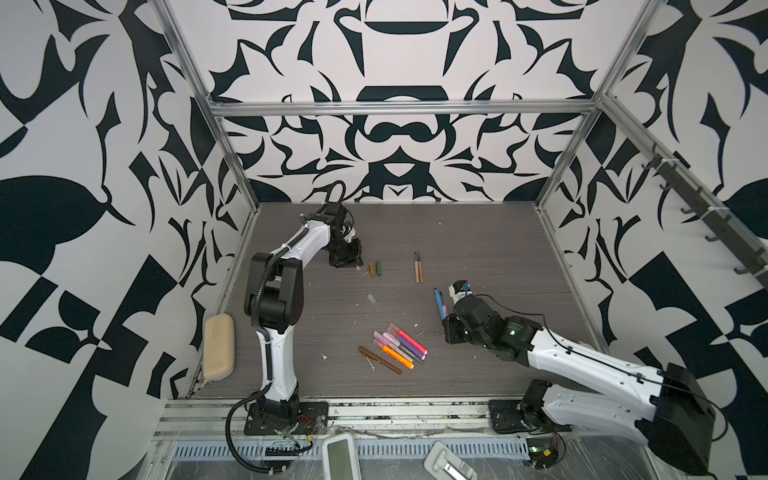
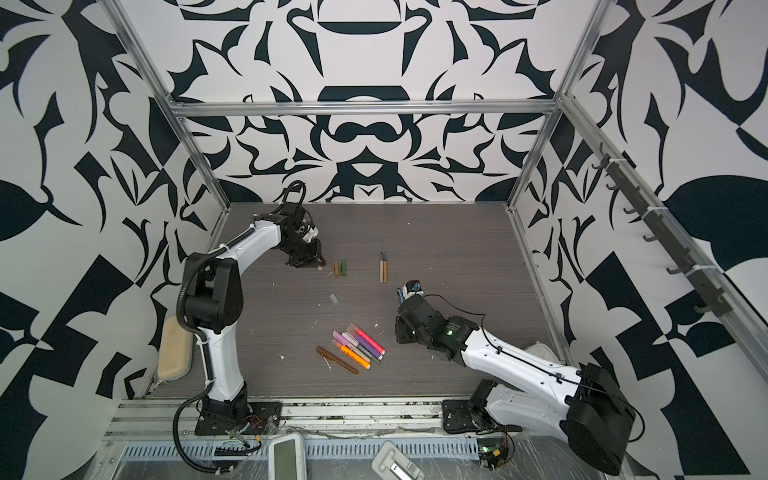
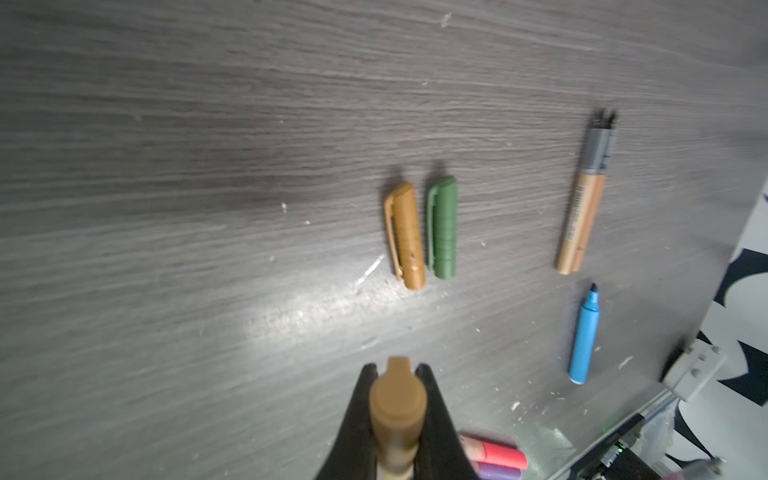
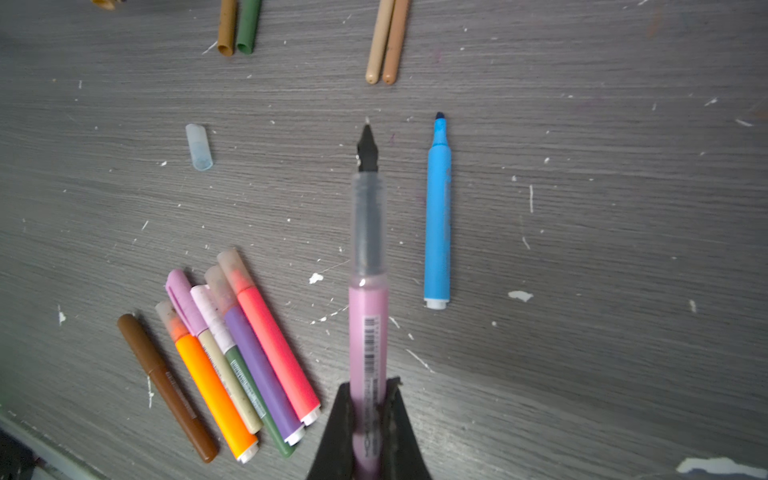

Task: Open the pen caps
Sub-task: 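Lower the tan cap beside the other caps and open the left gripper, then carry the uncapped pink pen beside the tan pens and open the right gripper, then move the right gripper down to the brown pen in the marker pile, then grasp the brown pen with the right gripper and lift it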

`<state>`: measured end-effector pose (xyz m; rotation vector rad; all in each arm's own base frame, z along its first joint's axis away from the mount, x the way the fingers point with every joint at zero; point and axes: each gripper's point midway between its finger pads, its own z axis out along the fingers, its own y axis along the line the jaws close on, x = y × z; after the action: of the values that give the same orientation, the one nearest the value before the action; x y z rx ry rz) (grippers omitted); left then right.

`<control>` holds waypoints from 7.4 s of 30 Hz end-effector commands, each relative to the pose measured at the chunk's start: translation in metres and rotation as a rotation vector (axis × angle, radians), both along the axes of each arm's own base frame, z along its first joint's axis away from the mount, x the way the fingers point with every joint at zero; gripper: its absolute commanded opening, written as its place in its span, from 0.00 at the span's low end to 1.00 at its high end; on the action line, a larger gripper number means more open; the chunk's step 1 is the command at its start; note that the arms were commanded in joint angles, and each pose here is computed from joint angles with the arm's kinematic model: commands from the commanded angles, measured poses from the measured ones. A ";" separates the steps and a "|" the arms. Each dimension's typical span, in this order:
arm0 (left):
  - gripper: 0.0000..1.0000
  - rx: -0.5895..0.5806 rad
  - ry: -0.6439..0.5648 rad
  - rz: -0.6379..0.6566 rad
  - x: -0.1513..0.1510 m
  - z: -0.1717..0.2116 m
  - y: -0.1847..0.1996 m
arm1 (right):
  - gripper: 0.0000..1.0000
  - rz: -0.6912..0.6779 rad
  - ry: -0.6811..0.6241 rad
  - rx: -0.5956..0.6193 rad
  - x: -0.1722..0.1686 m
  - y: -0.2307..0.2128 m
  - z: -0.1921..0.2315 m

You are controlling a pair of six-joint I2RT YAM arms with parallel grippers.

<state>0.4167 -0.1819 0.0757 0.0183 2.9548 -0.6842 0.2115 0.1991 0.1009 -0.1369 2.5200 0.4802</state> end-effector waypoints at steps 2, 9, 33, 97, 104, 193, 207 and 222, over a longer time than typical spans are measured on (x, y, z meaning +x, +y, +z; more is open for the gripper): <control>0.00 0.024 0.071 -0.012 -0.005 -0.013 0.005 | 0.00 0.011 -0.018 0.016 0.004 0.001 0.008; 0.00 -0.082 0.121 0.029 0.003 -0.029 0.004 | 0.00 -0.001 0.001 0.036 0.001 -0.002 0.004; 0.06 -0.160 0.201 0.048 -0.009 -0.050 -0.005 | 0.00 -0.007 0.040 0.071 0.002 0.007 -0.004; 0.41 -0.177 -0.189 0.026 0.000 0.096 0.004 | 0.00 0.044 0.127 0.206 0.185 0.035 0.007; 0.41 -0.214 -0.200 0.027 -0.002 0.104 0.000 | 0.00 0.035 0.142 0.170 0.214 0.037 -0.016; 0.41 -0.202 -0.441 0.101 -0.003 0.154 0.019 | 0.47 0.323 0.097 -0.085 -0.031 0.078 -0.004; 0.41 -0.195 -0.453 0.107 -0.005 0.159 0.022 | 0.37 0.517 0.122 -0.189 -0.090 0.136 -0.032; 0.41 -0.190 -0.448 0.109 -0.004 0.157 0.023 | 0.36 0.588 0.164 -0.275 -0.095 0.159 -0.058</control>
<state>0.4160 -0.1626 0.2257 0.0024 2.4555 -0.8195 0.1119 0.3497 0.0284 -0.9870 2.7138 0.3668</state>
